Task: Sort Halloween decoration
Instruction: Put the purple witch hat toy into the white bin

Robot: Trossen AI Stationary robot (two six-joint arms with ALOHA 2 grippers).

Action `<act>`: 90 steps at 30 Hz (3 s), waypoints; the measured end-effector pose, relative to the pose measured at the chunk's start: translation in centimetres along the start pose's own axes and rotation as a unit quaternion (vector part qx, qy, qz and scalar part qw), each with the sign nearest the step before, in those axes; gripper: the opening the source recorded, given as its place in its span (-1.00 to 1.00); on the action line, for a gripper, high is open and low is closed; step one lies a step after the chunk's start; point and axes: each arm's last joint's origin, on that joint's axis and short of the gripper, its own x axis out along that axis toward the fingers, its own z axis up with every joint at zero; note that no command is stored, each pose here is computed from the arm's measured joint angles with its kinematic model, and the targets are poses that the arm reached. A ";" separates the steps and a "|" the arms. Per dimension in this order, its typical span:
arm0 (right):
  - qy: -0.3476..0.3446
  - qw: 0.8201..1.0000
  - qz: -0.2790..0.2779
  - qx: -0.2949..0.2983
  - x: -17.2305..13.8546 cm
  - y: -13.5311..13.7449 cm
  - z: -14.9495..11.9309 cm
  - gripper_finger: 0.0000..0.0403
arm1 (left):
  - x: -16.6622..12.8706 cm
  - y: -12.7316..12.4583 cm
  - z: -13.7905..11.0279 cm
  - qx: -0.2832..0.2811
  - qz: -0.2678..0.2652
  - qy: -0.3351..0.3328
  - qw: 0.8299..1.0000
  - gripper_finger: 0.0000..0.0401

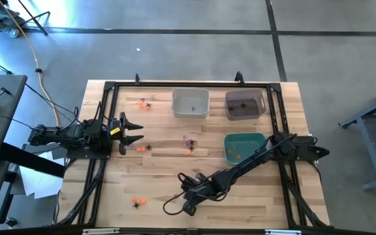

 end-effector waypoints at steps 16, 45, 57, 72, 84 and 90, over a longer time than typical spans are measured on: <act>0.018 0.983 -0.177 -0.050 -7.5 -11.1 10.8 -0.93 | 0.0 0.0 0.0 0.000 0.000 0.000 1.000 -0.07; -0.022 0.978 -0.199 -0.054 -12.4 -30.0 20.4 -0.58 | 0.0 0.0 0.0 0.000 0.000 0.000 1.000 -0.07; 0.005 0.985 -0.167 -0.039 -11.1 -25.7 18.9 -0.31 | 0.0 0.0 0.0 0.000 0.000 0.000 1.000 -0.07; -0.018 0.984 -0.165 -0.059 -9.4 -8.7 10.2 -0.43 | 0.0 0.0 0.0 0.000 0.000 0.000 1.000 -0.07; -0.061 0.994 -0.078 -0.056 -2.9 -2.1 3.9 -0.43 | 0.0 0.0 0.0 0.000 0.000 0.000 1.000 -0.07; -0.086 0.995 -0.027 -0.052 -0.2 -0.6 2.2 -0.43 | 0.0 0.0 0.0 0.000 0.000 0.000 1.000 -0.07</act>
